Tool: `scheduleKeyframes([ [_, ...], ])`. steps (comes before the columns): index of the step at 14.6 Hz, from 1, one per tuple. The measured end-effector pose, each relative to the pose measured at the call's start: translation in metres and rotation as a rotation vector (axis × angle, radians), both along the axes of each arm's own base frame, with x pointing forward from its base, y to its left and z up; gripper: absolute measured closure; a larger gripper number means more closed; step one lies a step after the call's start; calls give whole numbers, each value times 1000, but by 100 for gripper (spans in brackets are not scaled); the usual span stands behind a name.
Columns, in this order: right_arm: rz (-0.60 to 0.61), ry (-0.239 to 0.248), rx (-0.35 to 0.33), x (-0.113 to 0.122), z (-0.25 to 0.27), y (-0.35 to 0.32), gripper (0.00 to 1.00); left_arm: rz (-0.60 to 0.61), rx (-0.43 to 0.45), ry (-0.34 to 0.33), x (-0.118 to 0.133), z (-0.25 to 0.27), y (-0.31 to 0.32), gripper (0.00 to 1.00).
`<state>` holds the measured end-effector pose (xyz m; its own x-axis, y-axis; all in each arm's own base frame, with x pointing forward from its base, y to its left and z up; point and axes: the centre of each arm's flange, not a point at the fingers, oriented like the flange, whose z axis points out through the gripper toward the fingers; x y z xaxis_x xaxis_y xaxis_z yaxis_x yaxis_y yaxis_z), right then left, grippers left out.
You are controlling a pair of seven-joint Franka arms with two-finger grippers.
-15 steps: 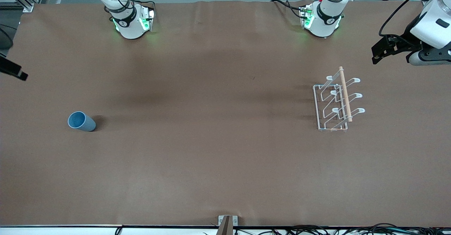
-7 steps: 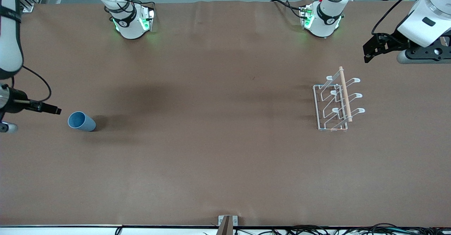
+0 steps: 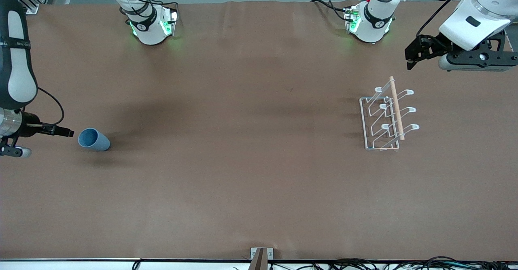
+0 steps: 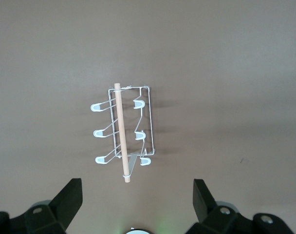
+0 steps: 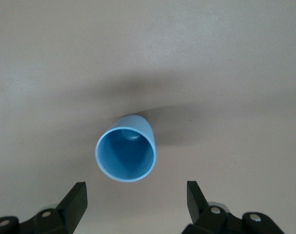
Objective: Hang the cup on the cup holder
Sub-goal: 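Close the right gripper on the blue cup's rim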
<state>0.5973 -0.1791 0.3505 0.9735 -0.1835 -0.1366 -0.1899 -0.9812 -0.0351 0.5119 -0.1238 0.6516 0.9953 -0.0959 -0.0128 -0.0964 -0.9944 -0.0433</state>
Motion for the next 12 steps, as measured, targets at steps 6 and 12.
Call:
scheduleKeyframes([
  [6, 11, 12, 7, -12, -52, -9, 14, -1, 1, 12, 4, -6, -1, 0],
  [12, 5, 54, 22, -15, -91, -13, 24, 4, 4, 24, 3, -7, 2, 0],
])
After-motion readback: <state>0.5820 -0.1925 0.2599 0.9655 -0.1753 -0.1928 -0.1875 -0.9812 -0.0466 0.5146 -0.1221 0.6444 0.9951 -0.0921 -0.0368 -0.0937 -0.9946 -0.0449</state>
